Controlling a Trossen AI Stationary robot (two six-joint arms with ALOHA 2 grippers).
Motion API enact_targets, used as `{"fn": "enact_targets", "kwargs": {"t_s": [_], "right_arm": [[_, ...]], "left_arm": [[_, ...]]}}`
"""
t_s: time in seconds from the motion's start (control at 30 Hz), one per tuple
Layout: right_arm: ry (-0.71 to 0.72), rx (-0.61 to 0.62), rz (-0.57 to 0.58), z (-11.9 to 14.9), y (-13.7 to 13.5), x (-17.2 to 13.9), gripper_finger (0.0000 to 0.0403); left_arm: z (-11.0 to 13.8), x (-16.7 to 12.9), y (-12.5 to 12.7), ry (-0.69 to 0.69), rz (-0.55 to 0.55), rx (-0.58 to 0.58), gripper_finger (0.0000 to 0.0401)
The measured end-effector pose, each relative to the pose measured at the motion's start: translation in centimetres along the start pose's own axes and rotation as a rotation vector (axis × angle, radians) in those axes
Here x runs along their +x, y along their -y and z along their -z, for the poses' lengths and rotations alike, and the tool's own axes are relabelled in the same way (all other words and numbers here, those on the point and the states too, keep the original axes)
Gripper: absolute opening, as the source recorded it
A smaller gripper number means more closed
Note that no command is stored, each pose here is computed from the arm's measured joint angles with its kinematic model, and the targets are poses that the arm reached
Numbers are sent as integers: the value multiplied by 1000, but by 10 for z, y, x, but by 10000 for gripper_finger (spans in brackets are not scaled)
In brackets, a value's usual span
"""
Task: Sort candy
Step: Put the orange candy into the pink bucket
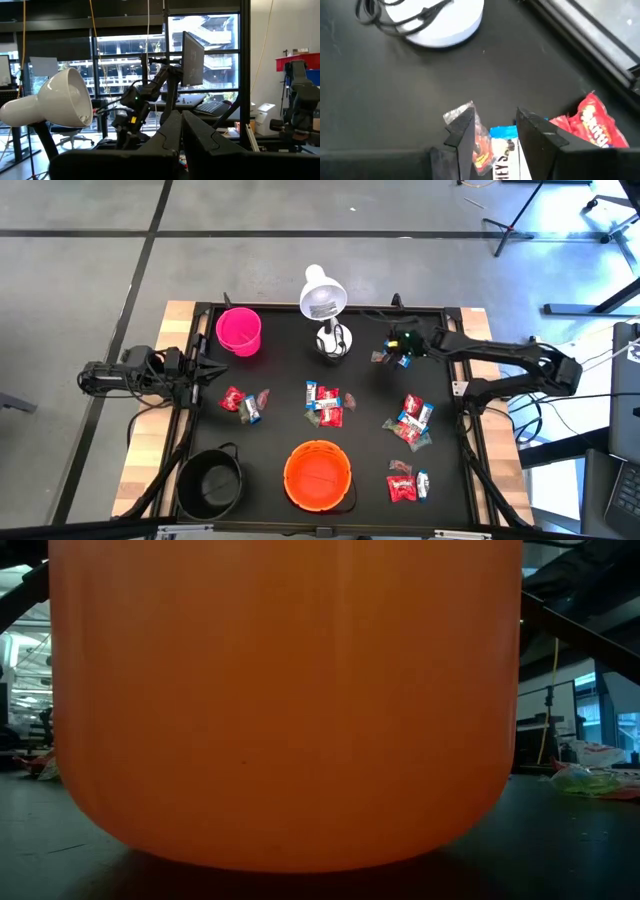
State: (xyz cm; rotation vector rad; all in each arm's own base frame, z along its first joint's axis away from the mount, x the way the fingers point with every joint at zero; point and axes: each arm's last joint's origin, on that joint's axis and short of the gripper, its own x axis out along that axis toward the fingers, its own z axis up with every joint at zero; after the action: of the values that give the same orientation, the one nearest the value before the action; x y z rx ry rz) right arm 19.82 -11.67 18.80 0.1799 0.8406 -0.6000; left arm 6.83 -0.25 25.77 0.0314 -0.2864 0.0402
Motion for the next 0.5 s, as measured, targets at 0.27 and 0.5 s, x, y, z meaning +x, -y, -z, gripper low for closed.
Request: {"fn": "enact_targets", "kwargs": {"t_s": [0.27, 0.5], "right_arm": [[-65, -4, -5, 5, -2, 13, 143], [-91, -8, 13, 8, -2, 21, 143]], "left_arm": [[0, 0, 0, 0, 0, 0, 7], [0, 0, 0, 1, 0, 0, 7]]}}
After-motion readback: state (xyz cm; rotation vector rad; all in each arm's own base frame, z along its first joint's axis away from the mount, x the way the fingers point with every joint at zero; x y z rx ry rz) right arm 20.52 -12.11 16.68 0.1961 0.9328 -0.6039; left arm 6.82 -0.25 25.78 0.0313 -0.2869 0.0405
